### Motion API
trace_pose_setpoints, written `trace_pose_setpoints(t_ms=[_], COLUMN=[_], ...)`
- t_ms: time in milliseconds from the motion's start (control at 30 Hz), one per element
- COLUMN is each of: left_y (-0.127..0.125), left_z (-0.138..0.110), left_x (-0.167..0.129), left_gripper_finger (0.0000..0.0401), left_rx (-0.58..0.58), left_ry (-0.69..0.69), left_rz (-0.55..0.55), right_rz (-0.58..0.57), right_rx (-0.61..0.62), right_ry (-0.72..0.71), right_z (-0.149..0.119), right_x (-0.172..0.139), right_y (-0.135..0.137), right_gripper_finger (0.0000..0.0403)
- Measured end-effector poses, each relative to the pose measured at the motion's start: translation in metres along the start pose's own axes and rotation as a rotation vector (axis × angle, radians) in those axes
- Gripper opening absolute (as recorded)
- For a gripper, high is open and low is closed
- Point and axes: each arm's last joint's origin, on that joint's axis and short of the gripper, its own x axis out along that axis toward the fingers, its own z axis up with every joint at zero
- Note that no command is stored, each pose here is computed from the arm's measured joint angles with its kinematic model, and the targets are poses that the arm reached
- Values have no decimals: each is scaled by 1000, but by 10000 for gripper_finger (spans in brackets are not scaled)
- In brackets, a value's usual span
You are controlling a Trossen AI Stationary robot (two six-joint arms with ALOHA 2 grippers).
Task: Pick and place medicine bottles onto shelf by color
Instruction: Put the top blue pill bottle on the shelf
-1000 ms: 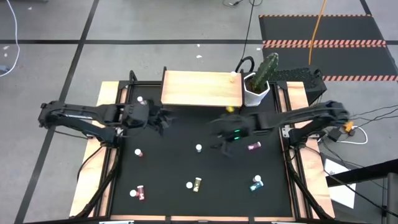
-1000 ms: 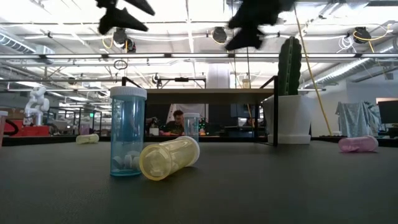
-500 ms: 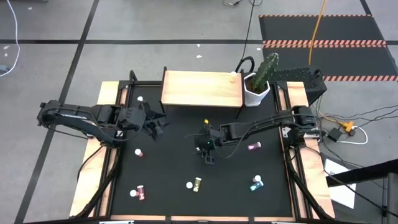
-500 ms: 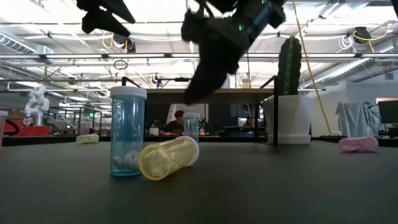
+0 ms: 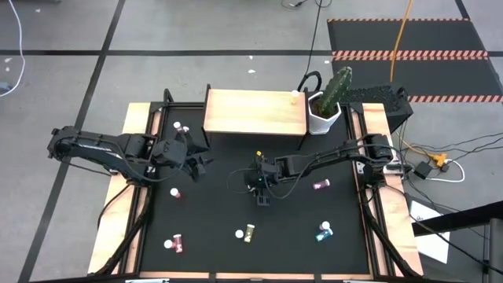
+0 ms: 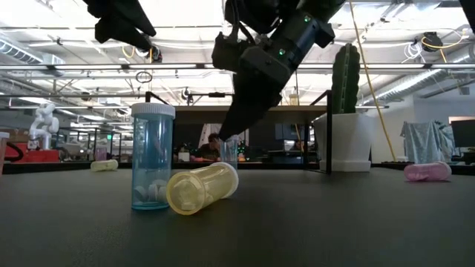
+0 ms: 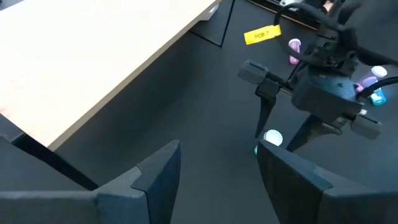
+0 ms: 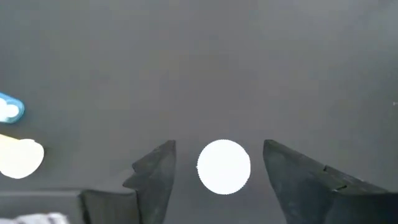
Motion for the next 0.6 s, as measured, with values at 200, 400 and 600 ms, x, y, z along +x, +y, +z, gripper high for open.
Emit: trace_pose_setpoints(t_ms=[200, 400, 600], left_y=[0, 0, 0], left_z=[0, 0, 0], left_x=[0, 0, 0], left_gripper_finger=[214, 214, 214], left_rx=[-12, -34, -58], left_ry=[-1, -2, -3], left_rz=[1, 2, 3], right_rz=[31, 43, 35], right_rx=[-30, -47, -54], right_ry=[6, 23, 21], right_z=[0, -2, -1], right_x=[0, 0, -1], right_y=[-4, -7, -12], right_gripper_finger=[176, 152, 138])
